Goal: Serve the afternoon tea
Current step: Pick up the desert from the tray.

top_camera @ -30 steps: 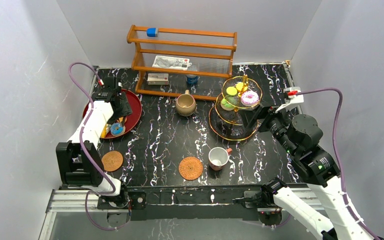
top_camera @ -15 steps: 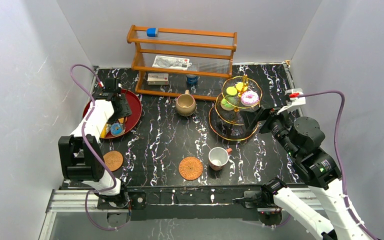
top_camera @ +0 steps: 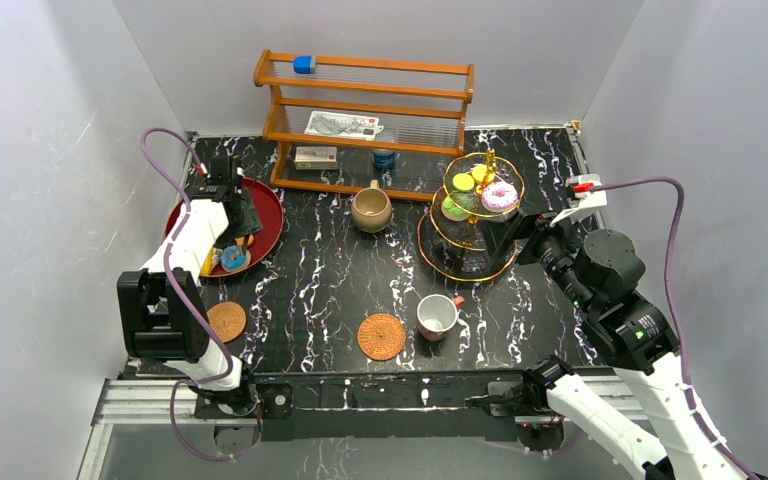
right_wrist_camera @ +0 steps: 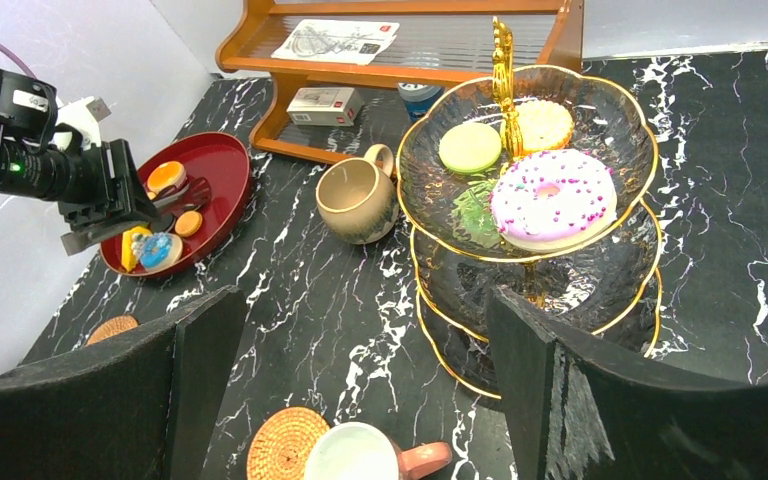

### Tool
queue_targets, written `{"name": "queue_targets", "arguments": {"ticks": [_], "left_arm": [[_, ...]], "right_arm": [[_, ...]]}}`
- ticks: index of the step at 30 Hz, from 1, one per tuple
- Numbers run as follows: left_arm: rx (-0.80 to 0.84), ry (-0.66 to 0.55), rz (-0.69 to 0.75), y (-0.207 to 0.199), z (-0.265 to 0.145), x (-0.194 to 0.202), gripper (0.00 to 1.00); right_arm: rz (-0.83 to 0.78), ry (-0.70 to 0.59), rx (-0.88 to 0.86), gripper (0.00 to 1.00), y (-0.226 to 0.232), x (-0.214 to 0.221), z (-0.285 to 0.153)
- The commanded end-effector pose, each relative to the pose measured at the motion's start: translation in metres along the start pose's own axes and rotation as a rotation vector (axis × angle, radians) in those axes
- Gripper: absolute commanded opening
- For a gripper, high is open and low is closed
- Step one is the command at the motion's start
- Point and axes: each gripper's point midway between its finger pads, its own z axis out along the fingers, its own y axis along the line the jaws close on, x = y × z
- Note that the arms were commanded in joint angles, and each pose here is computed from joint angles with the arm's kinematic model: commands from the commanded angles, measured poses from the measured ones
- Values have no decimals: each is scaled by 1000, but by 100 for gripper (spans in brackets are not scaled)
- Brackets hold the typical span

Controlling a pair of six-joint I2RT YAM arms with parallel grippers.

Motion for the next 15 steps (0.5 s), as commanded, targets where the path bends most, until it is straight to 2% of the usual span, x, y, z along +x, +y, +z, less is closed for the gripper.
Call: {"name": "queue_targets", "arguments": {"ticks": [1, 7, 15], "left_arm": [[-24, -17, -8, 7, -3, 0, 50], [-22, 1, -29, 13, 5, 2, 49], [46, 33, -21, -1, 6, 2, 41]], "right_arm": [[11, -73, -44, 99, 11, -20, 1], [9, -64, -51, 99, 12, -18, 3], [6, -71, -58, 99, 15, -23, 2]]}}
